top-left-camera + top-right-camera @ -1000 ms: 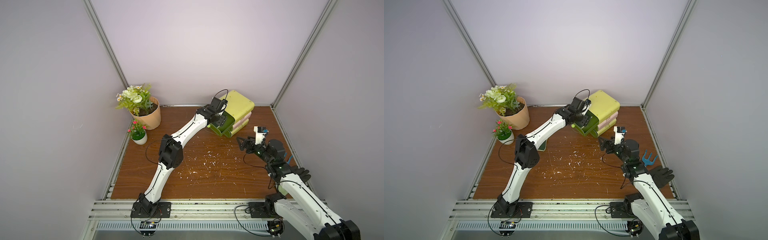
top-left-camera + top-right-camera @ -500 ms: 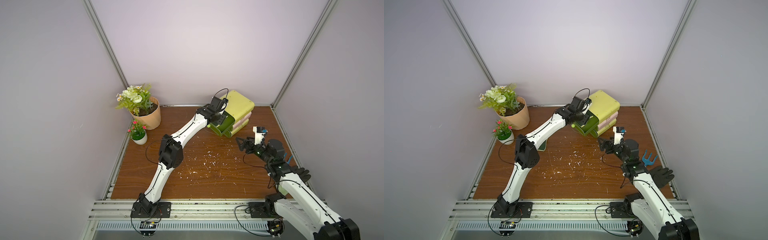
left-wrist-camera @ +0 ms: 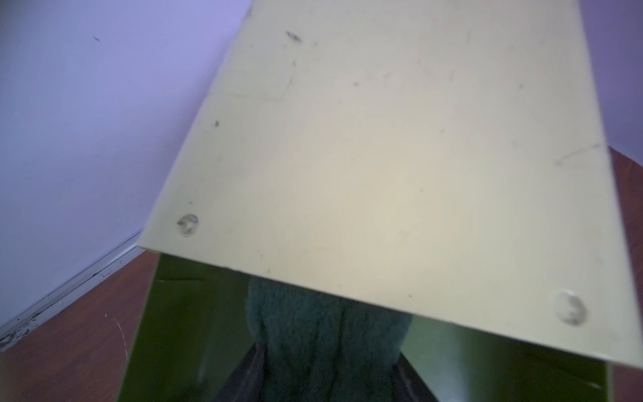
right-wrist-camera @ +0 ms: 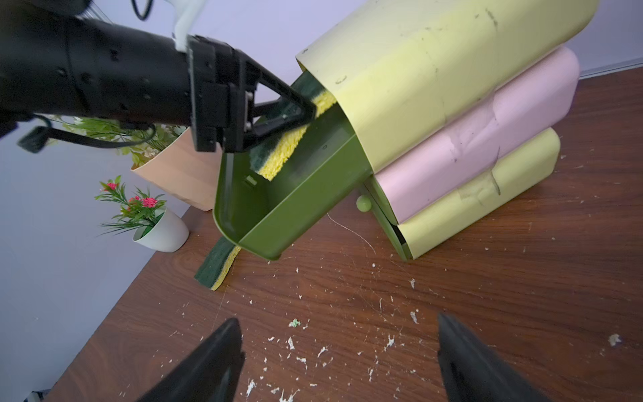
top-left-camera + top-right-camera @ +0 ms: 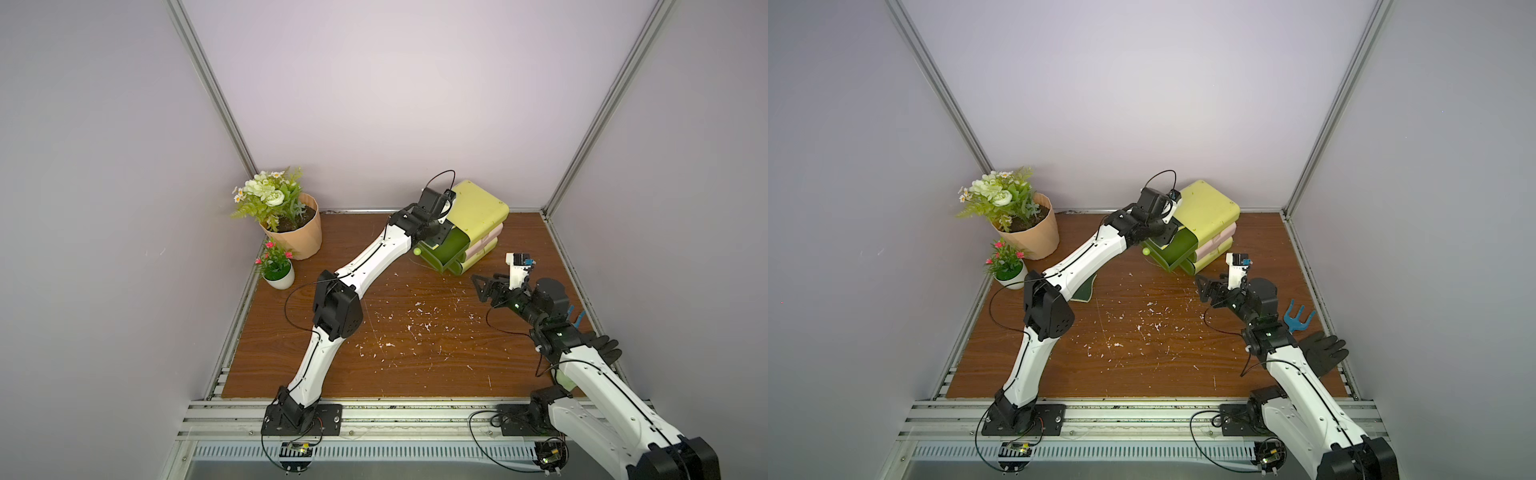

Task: Take the sponge out of the drawer
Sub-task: Pick up the sponge from the drawer, then place the sponge at the center of the board.

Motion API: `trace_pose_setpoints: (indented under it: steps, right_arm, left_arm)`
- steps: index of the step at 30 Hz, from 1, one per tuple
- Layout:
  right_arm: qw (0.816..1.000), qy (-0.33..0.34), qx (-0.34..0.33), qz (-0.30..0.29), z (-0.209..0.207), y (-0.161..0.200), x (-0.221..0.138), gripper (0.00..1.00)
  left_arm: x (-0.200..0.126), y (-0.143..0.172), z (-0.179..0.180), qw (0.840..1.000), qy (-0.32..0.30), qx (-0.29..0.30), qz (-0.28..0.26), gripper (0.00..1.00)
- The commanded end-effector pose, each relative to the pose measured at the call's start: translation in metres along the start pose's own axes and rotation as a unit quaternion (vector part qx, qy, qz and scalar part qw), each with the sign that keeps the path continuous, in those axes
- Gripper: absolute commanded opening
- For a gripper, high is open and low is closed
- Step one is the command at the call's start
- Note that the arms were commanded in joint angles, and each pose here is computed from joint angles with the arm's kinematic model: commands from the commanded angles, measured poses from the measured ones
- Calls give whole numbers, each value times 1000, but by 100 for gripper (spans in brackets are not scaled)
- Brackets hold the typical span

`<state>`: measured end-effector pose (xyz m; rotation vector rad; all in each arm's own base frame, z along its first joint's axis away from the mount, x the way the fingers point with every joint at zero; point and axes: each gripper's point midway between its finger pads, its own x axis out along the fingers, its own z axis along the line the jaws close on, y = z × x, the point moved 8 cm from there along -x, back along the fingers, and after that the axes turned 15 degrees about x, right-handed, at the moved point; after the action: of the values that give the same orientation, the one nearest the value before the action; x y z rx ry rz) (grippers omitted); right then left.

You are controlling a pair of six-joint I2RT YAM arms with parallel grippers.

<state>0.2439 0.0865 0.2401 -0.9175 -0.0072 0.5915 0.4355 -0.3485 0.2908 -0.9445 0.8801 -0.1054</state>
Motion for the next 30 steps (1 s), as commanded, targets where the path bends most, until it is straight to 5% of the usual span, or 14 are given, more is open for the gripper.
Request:
trace_pose_setpoints:
  steps: [1, 19, 30]
  right_arm:
    - [1000, -17, -12, -16, 7, -6, -1, 91]
    - [1000, -16, -12, -15, 6, -6, 0, 91]
    - [1000, -18, -11, -13, 7, -5, -1, 91]
  left_arm:
    - [-37, -26, 10, 999, -21, -6, -46, 53]
    - [-112, -41, 22, 989, -57, -39, -132, 53]
    - [-152, 2, 17, 988, -75, -66, -114, 56]
